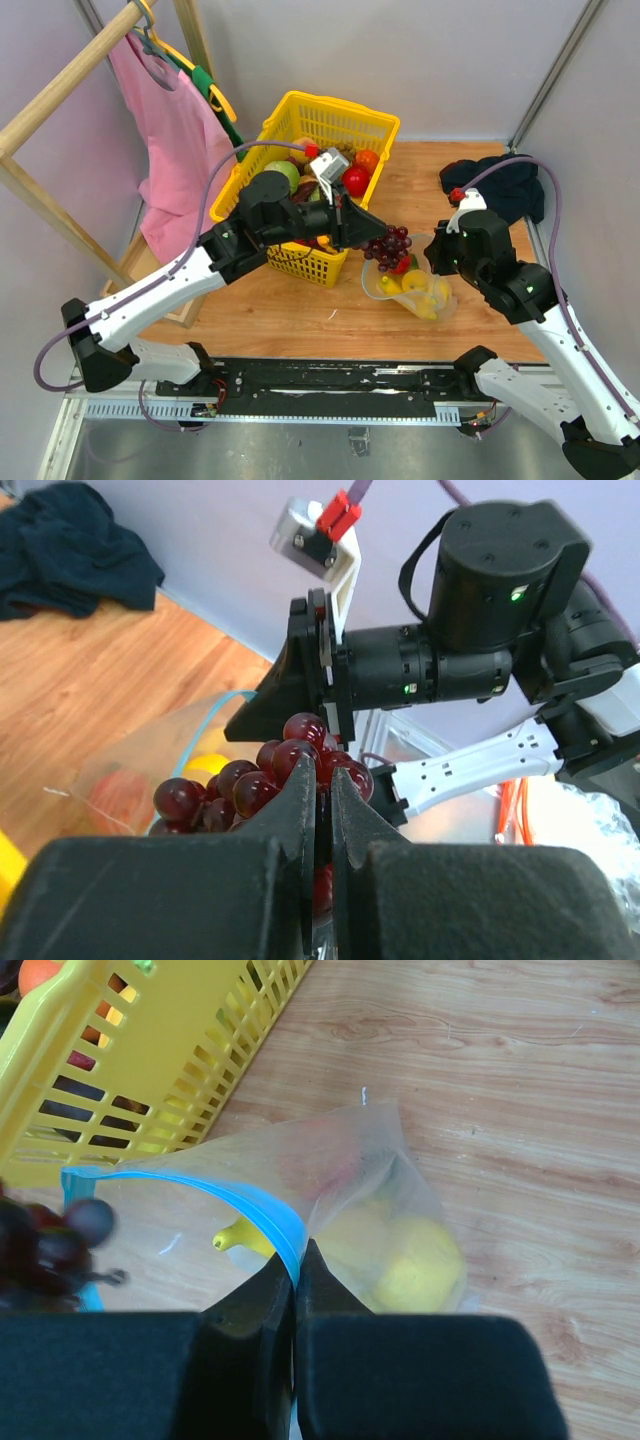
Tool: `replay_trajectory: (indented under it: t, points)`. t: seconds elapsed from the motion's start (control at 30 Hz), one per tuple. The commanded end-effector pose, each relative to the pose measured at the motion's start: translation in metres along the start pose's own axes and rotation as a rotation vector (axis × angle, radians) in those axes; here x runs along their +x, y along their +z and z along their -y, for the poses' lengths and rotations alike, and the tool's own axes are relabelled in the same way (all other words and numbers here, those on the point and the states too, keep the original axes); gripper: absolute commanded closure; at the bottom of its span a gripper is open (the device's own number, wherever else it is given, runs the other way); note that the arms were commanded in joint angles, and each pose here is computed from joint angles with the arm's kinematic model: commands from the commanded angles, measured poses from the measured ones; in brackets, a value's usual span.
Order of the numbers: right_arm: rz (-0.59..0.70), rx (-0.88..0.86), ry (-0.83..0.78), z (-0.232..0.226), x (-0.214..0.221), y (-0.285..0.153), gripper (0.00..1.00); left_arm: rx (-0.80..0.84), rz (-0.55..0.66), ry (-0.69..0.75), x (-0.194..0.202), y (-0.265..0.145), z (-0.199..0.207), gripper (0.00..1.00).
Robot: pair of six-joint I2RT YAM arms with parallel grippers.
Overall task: Place the food in the zip-top bag and seal the zipper
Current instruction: Place the fake fruit in the zipper food storage bag.
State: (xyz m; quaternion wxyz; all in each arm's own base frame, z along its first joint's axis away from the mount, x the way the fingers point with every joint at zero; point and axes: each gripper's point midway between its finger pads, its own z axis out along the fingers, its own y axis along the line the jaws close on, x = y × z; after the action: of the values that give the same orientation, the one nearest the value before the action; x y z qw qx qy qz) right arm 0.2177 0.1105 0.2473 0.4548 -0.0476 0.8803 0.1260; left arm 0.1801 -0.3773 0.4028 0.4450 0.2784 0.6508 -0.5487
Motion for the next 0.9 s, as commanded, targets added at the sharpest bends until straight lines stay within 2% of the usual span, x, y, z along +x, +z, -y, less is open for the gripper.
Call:
replay_trajectory:
  t: [0.0, 0.2, 0.6, 0.77, 0.87]
  points:
    - [0.049, -0.031, 0.034, -0.005, -0.012, -0.003, 1.0, 0.056, 0.003, -0.012, 0.012, 0.021, 0.008, 1.0]
    - [0.055, -0.037, 0.039, -0.006, -0.012, -0.004, 1.0, 0.046, -0.065, -0.017, 0.044, 0.043, 0.002, 1.0]
    - [0.047, -0.071, 0.038, -0.012, -0.01, -0.003, 0.99, -0.184, -0.088, 0.065, 0.062, 0.055, -0.052, 1.0]
    - [0.042, -0.095, 0.047, -0.017, -0.009, 0.0, 0.99, -0.24, -0.136, 0.1, 0.088, 0.068, -0.063, 1.0]
    - [0.036, -0.126, 0.058, -0.023, -0.008, 0.002, 0.99, -0.336, -0.145, 0.116, 0.102, 0.076, -0.079, 1.0]
